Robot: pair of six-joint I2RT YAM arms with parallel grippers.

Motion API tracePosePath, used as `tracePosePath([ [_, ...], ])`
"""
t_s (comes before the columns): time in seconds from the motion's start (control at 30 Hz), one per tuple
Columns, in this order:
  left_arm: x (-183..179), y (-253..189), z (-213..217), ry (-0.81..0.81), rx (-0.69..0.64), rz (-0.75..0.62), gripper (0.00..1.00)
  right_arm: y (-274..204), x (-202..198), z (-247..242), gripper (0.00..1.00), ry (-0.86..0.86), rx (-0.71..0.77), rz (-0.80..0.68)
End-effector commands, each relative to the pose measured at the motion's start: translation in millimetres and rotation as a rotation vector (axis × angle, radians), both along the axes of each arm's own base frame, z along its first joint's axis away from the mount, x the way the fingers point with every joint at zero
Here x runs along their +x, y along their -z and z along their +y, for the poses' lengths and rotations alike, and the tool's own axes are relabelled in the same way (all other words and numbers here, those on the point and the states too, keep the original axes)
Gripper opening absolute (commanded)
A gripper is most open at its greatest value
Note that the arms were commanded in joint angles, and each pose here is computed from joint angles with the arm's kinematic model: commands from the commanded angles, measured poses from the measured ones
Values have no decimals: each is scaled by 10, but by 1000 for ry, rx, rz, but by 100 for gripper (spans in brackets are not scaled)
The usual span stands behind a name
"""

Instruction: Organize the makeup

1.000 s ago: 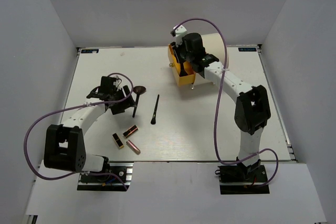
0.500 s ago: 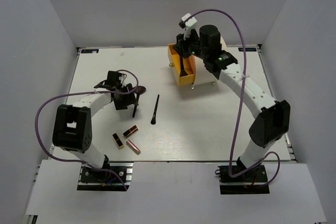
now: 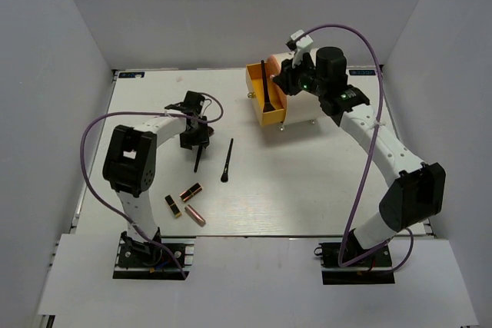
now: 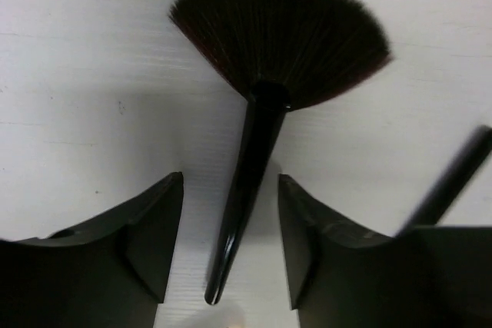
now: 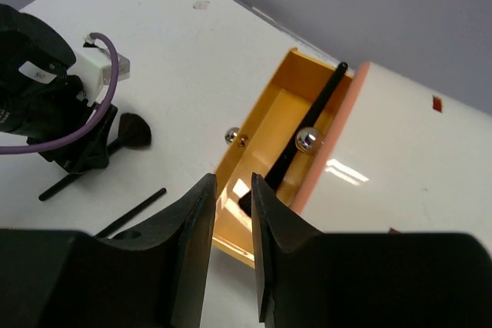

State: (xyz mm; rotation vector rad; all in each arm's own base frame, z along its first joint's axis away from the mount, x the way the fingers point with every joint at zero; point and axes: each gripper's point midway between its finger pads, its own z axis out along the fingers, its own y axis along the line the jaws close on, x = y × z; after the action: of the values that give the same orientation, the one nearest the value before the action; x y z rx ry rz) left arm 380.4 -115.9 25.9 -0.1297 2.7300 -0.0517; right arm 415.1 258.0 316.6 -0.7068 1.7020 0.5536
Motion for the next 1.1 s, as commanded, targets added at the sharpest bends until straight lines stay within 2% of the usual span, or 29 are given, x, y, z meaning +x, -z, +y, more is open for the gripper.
tracePosePath([
  [0.0, -49, 17, 105, 11, 127, 28, 59, -321, -55, -138, 31, 21, 58, -59],
  [0.1, -112, 127, 89, 22, 162, 61, 51, -289, -26, -264, 31, 50, 66, -46],
  [0.13, -134, 153, 82, 27, 177, 68, 44, -283, -21, -322, 31, 62, 72, -38],
  [0.23, -163, 165, 56, 30, 178, 69, 30, -269, -3, -427, 31, 84, 76, -33],
  [0.33, -140, 92, 19, 27, 155, 50, 22, -237, 16, -531, 30, 105, 77, -28],
  [0.43, -57, -154, -65, 25, 101, -16, 13, -228, 31, -642, 30, 128, 78, -30],
  [0.5, 36, -474, -171, 28, 33, -97, 8, -218, 24, -707, 31, 140, 78, -32],
  [0.53, 75, -588, -224, 36, 4, -124, 3, -180, 27, -735, 30, 146, 76, -26],
  [0.73, 343, -1548, -704, 113, -257, -317, 1, -128, 37, -900, 31, 179, 79, -25],
  [1.07, 780, -2579, -1403, 158, -639, -526, 1, -46, 55, -1116, 31, 218, 90, -17],
])
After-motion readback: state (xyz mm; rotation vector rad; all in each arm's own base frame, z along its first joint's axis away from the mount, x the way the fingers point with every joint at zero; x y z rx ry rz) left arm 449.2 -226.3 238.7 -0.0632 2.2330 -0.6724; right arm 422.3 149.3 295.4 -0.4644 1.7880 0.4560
